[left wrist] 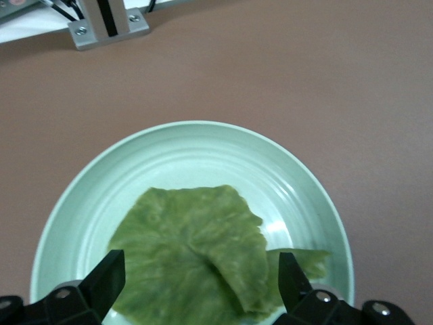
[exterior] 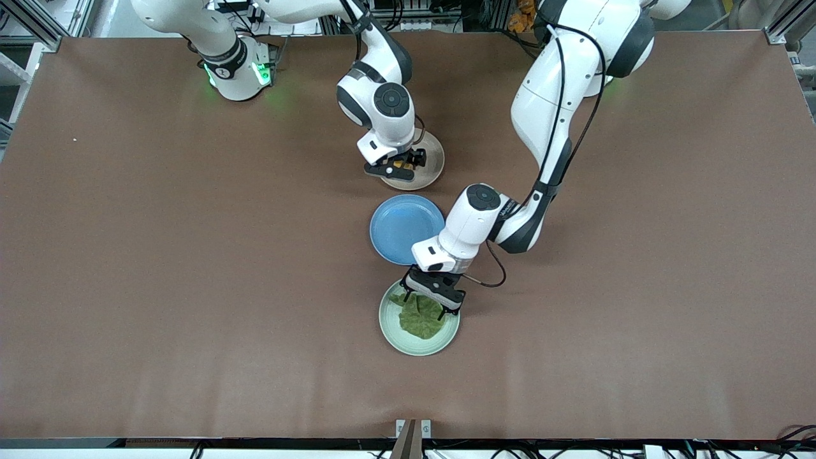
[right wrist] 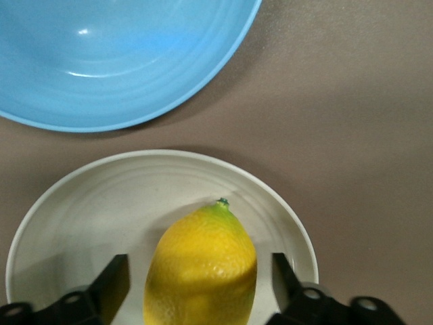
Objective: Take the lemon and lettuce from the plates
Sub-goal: 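Lower and close the right gripper on the lemon while the left grasps lettuce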
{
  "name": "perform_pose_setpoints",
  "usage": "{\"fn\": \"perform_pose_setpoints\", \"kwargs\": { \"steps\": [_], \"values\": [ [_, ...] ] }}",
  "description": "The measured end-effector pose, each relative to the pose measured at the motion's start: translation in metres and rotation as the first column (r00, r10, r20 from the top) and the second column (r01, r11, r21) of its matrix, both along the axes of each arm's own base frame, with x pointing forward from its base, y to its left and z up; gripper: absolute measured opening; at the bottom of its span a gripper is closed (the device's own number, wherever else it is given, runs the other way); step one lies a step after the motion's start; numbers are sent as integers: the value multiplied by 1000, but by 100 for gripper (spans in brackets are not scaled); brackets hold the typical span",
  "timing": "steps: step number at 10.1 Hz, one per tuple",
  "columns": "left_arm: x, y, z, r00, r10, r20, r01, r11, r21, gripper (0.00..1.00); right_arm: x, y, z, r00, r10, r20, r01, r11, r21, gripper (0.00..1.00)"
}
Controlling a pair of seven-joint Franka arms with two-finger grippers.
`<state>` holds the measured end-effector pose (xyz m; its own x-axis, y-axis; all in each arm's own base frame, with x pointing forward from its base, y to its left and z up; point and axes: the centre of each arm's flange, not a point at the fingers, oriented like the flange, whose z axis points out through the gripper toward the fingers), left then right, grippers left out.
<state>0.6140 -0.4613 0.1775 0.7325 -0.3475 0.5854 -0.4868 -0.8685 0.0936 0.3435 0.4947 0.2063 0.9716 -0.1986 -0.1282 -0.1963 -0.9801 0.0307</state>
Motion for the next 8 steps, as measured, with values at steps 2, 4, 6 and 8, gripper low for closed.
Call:
{"fn": "perform_pose_setpoints", "kwargs": {
  "steps": [2,4,6,8],
  "values": [
    [-13,-16,0,1000,-27,-3,27,1000,2,100,-1,1,-2,1000,1,4,-1,1000,4,72],
    [-18,-21,-5,999,-36,-11,36,999,9,100,0,2,-1,1000,1,7,-1,1000,7,67],
    [-19,-19,-14,999,-35,-21,35,999,18,100,0,3,1,1000,1,12,-1,1000,13,67],
    [-19,-17,-18,999,-33,-24,33,999,22,100,4,6,10,1000,-1,20,1,1000,24,67]
  ]
}}
